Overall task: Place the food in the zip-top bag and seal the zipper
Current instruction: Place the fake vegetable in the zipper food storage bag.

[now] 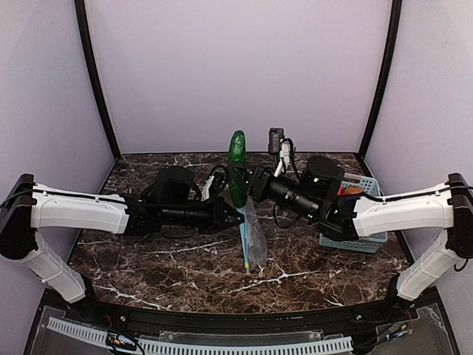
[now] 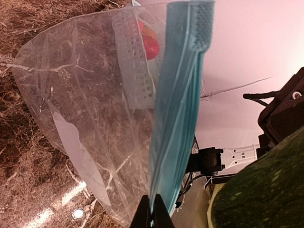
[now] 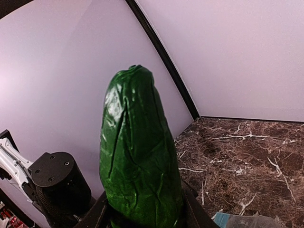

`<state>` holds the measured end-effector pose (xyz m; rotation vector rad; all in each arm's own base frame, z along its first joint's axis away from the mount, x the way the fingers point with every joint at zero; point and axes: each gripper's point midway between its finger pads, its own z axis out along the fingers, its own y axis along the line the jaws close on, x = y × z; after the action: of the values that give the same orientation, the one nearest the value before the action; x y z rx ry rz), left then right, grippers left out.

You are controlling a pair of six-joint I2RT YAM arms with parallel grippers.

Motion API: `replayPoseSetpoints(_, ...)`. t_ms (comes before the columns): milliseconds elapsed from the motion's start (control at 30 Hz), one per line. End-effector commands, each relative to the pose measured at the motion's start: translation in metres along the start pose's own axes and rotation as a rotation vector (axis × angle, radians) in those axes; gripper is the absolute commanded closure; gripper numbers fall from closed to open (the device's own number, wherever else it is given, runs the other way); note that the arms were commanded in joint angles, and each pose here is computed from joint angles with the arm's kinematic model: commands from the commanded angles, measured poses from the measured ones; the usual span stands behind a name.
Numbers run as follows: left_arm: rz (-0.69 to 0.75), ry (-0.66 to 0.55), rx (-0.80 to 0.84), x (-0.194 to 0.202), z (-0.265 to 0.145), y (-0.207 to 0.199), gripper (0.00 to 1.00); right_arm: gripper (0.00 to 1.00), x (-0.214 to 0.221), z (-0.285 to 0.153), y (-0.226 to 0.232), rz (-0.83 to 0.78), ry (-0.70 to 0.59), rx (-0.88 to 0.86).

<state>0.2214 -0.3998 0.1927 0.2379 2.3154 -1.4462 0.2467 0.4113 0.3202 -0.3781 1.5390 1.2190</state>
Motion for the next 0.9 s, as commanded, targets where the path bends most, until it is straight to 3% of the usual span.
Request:
replayPoseSetpoints(0,0.005,-0.008,0.072,-0.001,-0.008,-0.019,0.99,0.82,0.001,0.004,0.007,-0.022,-0.027,-0.039)
replayPoseSetpoints(633,-0.007,-0.051,0.096,-0.005,-0.018,-0.025,0.99,0.88,0.025,-0.008,-0.034,-0.125,0.009,0.127)
replayPoseSetpoints(867,-0.011,-0.065,0.078,-0.004,-0.018,-0.017,0.99,0.88,0.042,-0.008,-0.041,-0.071,0.096,0.161)
